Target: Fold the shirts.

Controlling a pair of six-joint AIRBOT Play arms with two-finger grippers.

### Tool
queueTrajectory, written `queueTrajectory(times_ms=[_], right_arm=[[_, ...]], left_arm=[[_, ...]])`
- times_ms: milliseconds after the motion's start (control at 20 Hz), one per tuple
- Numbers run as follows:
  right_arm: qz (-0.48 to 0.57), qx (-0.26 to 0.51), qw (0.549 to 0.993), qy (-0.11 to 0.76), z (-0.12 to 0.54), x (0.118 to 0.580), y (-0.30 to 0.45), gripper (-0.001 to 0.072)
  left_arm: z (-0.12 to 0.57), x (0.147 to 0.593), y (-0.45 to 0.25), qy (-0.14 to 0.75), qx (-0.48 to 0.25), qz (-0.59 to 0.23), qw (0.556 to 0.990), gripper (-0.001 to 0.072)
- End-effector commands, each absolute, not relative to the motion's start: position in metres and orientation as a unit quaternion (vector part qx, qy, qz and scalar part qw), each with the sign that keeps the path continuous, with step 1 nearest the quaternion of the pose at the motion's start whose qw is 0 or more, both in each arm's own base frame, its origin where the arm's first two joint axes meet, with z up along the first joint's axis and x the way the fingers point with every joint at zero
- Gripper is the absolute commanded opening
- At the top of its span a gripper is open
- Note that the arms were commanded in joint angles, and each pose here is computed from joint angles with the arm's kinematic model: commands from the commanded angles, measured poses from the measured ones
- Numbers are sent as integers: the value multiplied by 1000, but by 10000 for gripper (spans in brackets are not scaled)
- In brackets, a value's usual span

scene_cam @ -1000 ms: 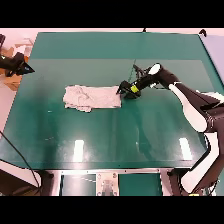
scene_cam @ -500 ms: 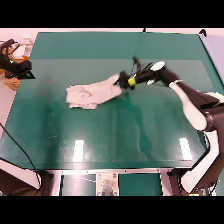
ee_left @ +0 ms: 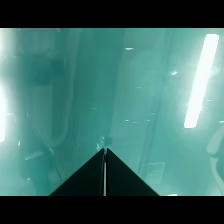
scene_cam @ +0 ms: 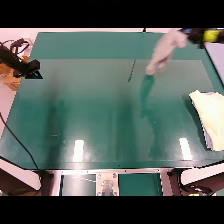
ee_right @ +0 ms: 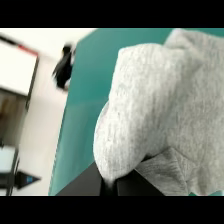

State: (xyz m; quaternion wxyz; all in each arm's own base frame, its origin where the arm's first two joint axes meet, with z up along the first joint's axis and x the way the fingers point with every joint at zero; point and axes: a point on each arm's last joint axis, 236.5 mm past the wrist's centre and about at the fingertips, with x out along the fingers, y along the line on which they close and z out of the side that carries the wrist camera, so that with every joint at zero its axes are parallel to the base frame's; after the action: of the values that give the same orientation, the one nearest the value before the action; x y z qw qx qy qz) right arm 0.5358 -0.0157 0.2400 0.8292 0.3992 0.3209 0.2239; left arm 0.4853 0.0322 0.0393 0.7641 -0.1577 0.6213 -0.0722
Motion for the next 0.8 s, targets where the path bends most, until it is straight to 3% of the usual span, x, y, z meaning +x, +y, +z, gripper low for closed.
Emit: queueTrajectory(times_ms=[0,250,500,750], right_arm=[[130,436,845,282,253,508,-131,10],[-7,462,839,286,223,438,-258,10],[-73,477,819,311,215,377,-296,9],[-217,491,735,414,181,299,-304,9]], left_arm=[[39,486,19,625,-166,-71,759,23],[39,486,-3,629,-158,-82,757,23],[39,486,-25,633,-144,-99,755,22],[39,483,-38,638,-135,-112,750,23]])
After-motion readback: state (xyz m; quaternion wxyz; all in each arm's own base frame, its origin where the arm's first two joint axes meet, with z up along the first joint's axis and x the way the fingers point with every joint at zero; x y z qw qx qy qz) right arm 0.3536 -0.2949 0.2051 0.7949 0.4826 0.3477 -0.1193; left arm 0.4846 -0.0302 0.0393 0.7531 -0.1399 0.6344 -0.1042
